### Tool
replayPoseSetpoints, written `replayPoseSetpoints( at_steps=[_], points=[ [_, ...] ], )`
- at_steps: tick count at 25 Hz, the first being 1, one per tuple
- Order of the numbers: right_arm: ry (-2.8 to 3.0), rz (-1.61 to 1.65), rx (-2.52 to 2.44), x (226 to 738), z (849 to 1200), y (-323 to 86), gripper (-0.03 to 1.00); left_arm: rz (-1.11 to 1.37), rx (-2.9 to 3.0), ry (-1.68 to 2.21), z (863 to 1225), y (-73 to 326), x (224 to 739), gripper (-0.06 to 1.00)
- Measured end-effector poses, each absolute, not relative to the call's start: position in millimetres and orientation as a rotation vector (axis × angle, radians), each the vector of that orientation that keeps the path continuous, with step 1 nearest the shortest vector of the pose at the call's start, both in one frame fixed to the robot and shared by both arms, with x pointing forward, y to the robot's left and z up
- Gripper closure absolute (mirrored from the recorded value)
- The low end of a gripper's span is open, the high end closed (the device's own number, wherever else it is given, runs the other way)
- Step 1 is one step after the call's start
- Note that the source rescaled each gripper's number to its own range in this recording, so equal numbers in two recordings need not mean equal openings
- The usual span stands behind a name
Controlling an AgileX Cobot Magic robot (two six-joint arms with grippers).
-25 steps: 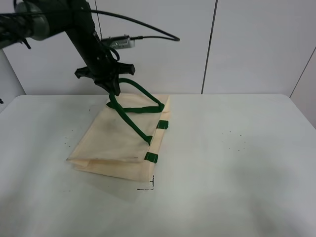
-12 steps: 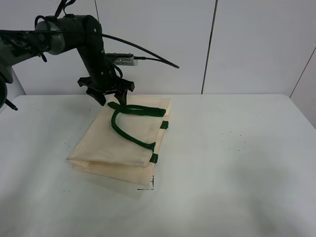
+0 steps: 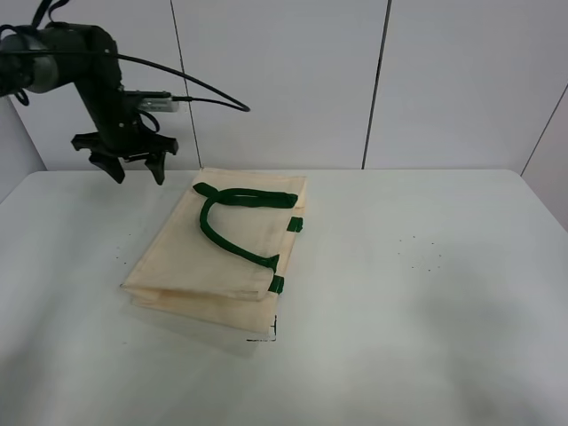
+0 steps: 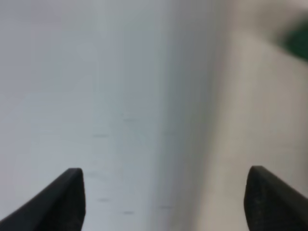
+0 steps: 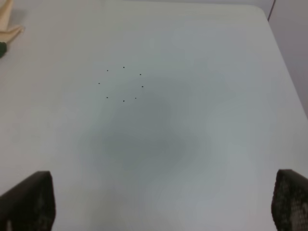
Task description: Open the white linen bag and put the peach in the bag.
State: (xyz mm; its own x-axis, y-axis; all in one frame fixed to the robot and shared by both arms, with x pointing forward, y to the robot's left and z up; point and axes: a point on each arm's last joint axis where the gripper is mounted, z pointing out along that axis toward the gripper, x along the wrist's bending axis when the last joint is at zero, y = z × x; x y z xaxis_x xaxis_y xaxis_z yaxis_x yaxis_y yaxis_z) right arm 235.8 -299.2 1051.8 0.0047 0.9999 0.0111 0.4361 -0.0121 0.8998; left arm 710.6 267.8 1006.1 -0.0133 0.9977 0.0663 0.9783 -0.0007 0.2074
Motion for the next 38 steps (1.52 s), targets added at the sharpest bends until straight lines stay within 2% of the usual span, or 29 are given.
replayPoseSetpoints(
  at_steps=[2, 6, 10, 14, 21, 26, 33, 38],
  points=[
    [1.526, 0.968, 1.544, 235.8, 1051.8, -299.2, -0.03, 0.290, 2.091, 2.220, 1005.8, 293.4, 710.1, -0.01],
    [1.526, 0.968, 1.544, 235.8, 1051.8, -299.2, -0.03, 0.263, 2.042, 2.282, 1004.3, 316.3, 708.7, -0.01],
    [1.526, 0.968, 1.544, 235.8, 1051.8, -299.2, -0.03, 0.191, 2.043, 2.261, 1010.9, 314.9, 695.9, -0.01],
    [1.526, 0.968, 1.544, 235.8, 1051.8, -299.2, -0.03, 0.145, 2.059, 2.264, 1028.8, 312.7, 660.3, -0.01],
    [1.526, 0.968, 1.544, 235.8, 1051.8, -299.2, -0.03, 0.128, 2.072, 2.274, 1066.7, 310.4, 557.0, -0.01],
    [1.526, 0.968, 1.544, 235.8, 1051.8, -299.2, -0.03, 0.235, 2.065, 2.232, 1088.4, 310.9, 462.3, -0.01],
    [1.526, 0.968, 1.544, 235.8, 1051.8, -299.2, -0.03, 0.416, 2.018, 2.117, 1073.6, 310.1, 355.4, -0.01],
    [1.526, 0.968, 1.544, 235.8, 1051.8, -299.2, -0.03, 0.577, 1.901, 1.998, 1051.0, 308.0, 300.2, -0.01]
  ],
)
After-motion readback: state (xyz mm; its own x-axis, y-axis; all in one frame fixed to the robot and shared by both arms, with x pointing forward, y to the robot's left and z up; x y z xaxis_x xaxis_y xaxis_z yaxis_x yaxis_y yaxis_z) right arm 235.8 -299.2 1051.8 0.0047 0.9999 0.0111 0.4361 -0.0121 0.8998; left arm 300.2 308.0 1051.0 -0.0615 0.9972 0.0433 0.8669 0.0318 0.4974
